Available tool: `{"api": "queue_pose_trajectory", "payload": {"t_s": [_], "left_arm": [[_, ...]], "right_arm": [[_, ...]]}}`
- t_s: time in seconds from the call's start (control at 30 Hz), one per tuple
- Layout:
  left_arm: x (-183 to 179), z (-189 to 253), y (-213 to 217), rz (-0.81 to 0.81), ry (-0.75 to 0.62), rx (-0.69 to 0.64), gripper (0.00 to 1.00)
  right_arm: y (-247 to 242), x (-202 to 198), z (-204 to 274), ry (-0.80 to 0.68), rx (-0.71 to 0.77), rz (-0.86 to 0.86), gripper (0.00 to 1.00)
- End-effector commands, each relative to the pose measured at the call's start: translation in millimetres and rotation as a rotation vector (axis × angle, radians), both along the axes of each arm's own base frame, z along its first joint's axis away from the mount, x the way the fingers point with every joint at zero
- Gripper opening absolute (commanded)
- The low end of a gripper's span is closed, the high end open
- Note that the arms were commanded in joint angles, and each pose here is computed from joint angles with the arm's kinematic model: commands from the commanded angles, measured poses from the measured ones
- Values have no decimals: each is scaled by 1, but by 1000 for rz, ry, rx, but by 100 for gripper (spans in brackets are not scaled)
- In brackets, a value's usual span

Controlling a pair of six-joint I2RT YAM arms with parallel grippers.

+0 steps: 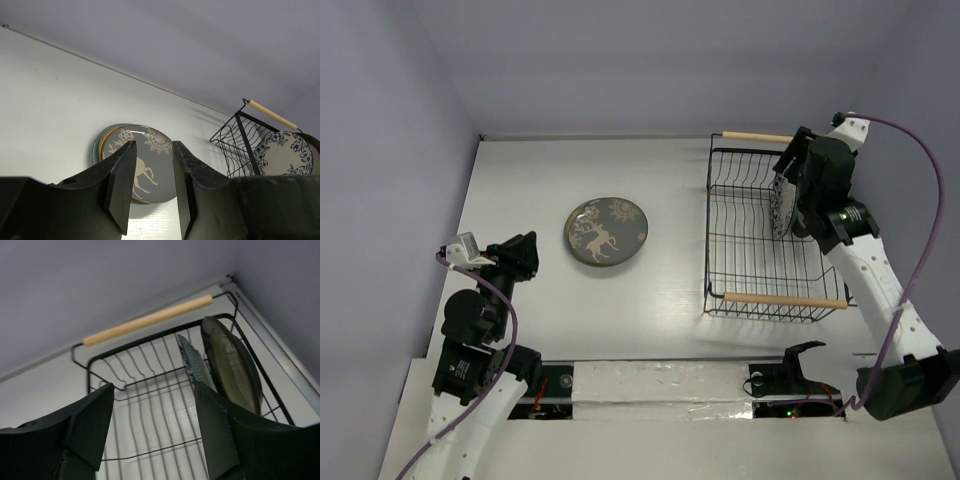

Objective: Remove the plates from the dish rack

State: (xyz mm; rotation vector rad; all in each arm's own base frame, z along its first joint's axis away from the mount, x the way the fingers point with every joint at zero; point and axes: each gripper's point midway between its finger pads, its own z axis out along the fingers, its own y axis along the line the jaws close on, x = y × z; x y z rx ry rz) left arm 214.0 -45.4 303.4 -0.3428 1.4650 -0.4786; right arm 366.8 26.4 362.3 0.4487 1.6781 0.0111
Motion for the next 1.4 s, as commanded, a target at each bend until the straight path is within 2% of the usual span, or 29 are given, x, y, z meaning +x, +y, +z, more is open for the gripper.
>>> {"api": "queue_pose_trajectory", "payload": {"t_s": [0.0, 0.13, 0.3, 0.5, 0.63, 0.7, 0.73, 0.77, 0.97, 1.07, 1.23, 1.37], "left_arm": [[-3, 17, 1, 0, -58, -16, 32], [-3, 18, 1, 0, -60, -19, 32], [-3, 18, 1, 0, -61, -17, 32], [-4, 19, 2, 0, -65, -19, 32], [-5, 20, 2, 0, -72, -21, 32], [-5, 19, 2, 1, -69, -19, 32], [-4, 18, 2, 1, -65, -17, 32], [-4, 19, 0, -8, -66, -18, 32], [-5, 20, 0, -9, -69, -19, 32], [-6, 21, 0, -9, -74, -20, 32], [-5, 20, 0, -8, -69, -17, 32], [-4, 19, 0, -9, -68, -19, 32]], "right_arm": [[-13, 12, -49, 171, -74, -5, 72], [-41, 20, -82, 291, -161, -121, 70], [-52, 28, -122, 440, -237, -186, 67], [-69, 26, -133, 486, -292, -292, 61], [-73, 28, -147, 530, -310, -298, 52], [-74, 29, -158, 569, -327, -303, 40], [-76, 29, -158, 577, -340, -316, 36], [-77, 29, -157, 583, -349, -321, 25], [-85, 17, -128, 581, -426, -341, 3], [-91, 9, -119, 596, -459, -367, 0], [-89, 2, -88, 540, -467, -380, 0], [-76, -8, -38, 406, -416, -357, 0]]}}
